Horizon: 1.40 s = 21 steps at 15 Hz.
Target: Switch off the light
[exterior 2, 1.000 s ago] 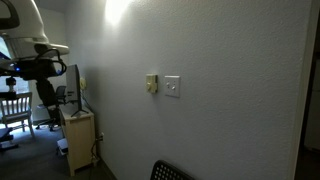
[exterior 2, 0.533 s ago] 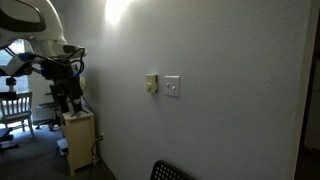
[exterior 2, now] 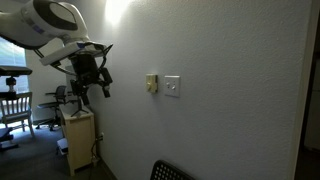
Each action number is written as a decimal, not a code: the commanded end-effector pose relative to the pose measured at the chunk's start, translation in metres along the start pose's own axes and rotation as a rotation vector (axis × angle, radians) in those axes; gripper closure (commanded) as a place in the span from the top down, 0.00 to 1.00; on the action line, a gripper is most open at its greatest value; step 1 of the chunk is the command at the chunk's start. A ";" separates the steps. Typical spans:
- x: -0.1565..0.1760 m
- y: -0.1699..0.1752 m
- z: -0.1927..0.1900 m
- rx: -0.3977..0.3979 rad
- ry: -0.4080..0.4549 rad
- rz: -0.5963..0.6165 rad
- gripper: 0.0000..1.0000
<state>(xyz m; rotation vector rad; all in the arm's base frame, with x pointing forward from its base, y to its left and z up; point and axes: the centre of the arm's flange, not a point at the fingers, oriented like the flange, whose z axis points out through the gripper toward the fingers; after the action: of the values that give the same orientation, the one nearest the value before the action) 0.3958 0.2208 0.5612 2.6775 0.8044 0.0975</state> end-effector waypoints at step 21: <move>0.037 0.050 0.057 -0.169 0.301 -0.481 1.00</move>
<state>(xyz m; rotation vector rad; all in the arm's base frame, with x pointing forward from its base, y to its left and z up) 0.4625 0.1846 0.5240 2.2689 1.4393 0.4335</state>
